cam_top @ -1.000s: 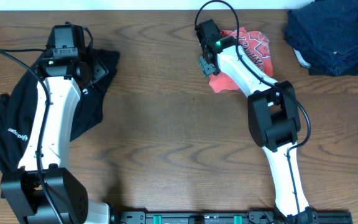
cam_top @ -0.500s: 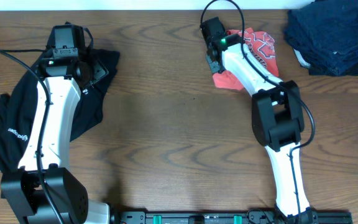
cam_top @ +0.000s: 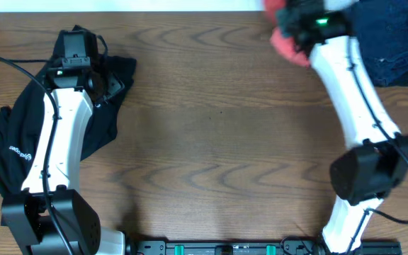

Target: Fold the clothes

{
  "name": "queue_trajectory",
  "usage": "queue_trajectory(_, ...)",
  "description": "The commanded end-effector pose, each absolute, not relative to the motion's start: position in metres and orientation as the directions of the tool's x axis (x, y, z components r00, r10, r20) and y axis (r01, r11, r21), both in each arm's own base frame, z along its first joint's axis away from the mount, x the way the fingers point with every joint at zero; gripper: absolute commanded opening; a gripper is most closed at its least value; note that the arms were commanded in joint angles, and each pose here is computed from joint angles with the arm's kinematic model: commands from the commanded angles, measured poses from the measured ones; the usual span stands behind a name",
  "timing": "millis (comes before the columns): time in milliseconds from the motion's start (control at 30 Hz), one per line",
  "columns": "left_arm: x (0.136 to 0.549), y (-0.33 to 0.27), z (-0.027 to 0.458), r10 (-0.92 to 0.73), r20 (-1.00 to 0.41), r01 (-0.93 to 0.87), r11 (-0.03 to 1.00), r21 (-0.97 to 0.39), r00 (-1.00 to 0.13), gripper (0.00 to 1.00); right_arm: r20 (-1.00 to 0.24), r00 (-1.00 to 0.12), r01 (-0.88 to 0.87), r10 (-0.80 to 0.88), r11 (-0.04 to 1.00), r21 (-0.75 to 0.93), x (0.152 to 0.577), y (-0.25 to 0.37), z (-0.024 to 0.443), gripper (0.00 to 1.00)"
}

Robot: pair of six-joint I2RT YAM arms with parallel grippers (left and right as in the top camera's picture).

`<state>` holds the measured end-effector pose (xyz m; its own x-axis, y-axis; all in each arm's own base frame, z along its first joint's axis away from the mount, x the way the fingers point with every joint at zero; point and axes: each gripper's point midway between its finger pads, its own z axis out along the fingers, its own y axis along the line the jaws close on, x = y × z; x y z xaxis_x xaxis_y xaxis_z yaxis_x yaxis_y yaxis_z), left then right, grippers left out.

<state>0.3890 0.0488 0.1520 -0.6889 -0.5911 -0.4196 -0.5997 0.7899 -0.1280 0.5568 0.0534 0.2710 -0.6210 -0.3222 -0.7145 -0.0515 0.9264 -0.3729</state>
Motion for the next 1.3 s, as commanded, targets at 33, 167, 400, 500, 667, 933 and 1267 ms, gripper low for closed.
queue_trajectory(33, 0.385, 0.05, 0.137, -0.58, -0.402, -0.595, 0.797, -0.1, -0.709, 0.72, -0.713, -0.602, 0.012, -0.36, 0.888, -0.459, 0.566, -0.005, 0.293, 0.01)
queue_trajectory(167, 0.386, 0.05, 0.136, -0.58, -0.405, -0.595, 0.797, -0.103, -0.707, 0.72, -0.727, -0.598, 0.096, -0.337, 0.87, -0.483, 0.57, -0.058, 0.303, 0.01)
queue_trajectory(400, 0.39, 0.051, 0.138, -0.6, -0.414, -0.611, 0.782, -0.123, -0.685, 0.72, -0.714, -0.584, 0.172, -0.386, 0.801, -0.573, 0.569, -0.14, 0.325, 0.01)
queue_trajectory(500, 0.392, 0.05, 0.139, -0.611, -0.42, -0.62, 0.773, -0.136, -0.671, 0.72, -0.706, -0.556, 0.145, -0.438, 0.786, -0.601, 0.573, -0.159, 0.331, 0.01)
queue_trajectory(667, 0.394, 0.05, 0.14, -0.611, -0.424, -0.618, 0.773, -0.139, -0.669, 0.72, -0.656, -0.537, 0.107, -0.531, 0.728, -0.678, 0.583, -0.194, 0.325, 0.01)
queue_trajectory(933, 0.395, 0.051, 0.14, -0.611, -0.43, -0.617, 0.773, -0.143, -0.665, 0.72, -0.521, -0.538, -0.073, -0.663, 0.653, -0.754, 0.609, -0.207, 0.264, 0.01)
queue_trajectory(1267, 0.397, 0.051, 0.141, -0.61, -0.435, -0.616, 0.774, -0.147, -0.662, 0.72, -0.495, -0.618, -0.15, -0.611, 0.709, -0.689, 0.633, -0.201, 0.154, 0.02)
